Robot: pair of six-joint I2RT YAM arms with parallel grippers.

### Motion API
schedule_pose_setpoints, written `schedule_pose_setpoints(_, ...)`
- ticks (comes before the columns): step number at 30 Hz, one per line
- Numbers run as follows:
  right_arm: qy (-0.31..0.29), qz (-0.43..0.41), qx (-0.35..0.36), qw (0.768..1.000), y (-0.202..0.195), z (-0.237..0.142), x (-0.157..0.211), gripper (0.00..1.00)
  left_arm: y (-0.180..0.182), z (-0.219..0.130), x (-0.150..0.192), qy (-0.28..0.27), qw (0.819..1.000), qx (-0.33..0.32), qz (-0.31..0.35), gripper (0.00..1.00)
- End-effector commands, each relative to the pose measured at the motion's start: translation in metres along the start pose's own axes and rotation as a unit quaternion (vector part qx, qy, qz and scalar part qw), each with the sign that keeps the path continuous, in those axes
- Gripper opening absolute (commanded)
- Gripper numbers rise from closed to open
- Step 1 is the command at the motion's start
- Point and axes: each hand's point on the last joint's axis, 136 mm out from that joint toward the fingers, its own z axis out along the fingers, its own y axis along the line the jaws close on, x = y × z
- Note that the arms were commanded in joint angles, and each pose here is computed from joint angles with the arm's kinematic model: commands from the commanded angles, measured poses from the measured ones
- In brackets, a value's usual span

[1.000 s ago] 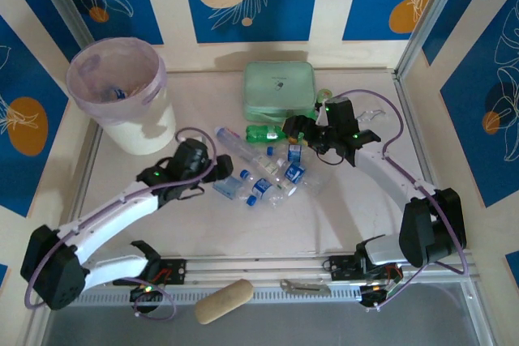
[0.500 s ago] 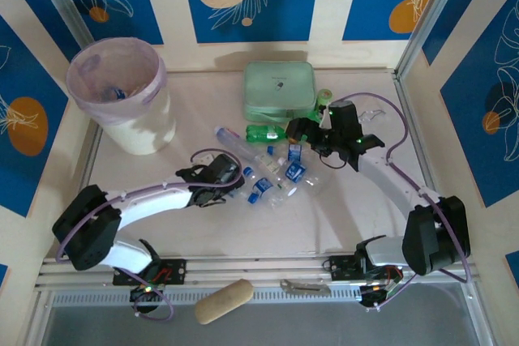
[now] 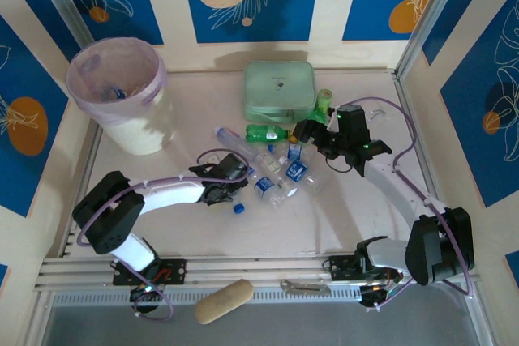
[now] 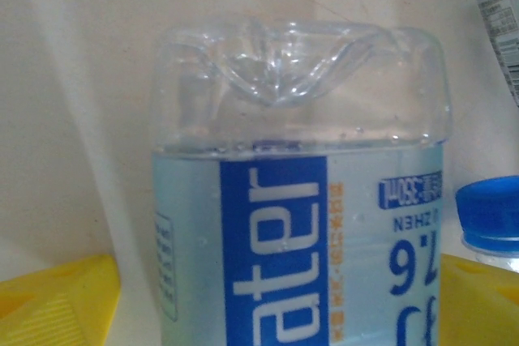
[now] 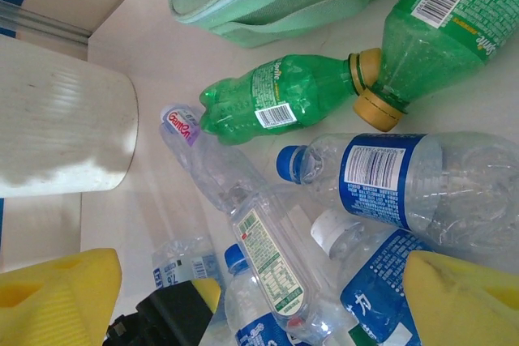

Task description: Put the plastic bottles in the bin

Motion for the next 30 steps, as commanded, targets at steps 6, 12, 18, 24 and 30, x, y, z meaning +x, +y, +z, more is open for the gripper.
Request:
schedule_pose_setpoints(6, -0.001, 0.0, -0.002, 1.0, -0.002, -0.002, 0.001, 0.91, 0.005, -0.007, -0.011, -0.036, 0.999, -0.003, 0.008, 0.58)
schedule_pose_setpoints(12, 0.0, 0.001, -0.003, 1.0, -0.001, -0.003, 0.002, 0.91, 0.003, -0.024, -0.028, -0.07, 0.997, 0.004, 0.041, 0.39)
schedule_pose_setpoints(18, -0.001, 0.002, -0.006, 1.0, 0.001, -0.003, 0.001, 0.91, -0.017, -0.058, -0.069, -0.117, 0.985, 0.036, 0.124, 0.39)
schedule_pose_setpoints(24, -0.001, 0.003, -0.012, 1.0, 0.004, -0.002, 0.001, 0.91, -0.048, -0.113, -0.131, -0.182, 0.952, 0.059, 0.238, 0.39)
schedule_pose_setpoints(30, 0.002, 0.005, -0.018, 1.0, 0.007, 0.001, 0.001, 0.91, -0.07, -0.167, -0.19, -0.232, 0.927, 0.089, 0.28, 0.38)
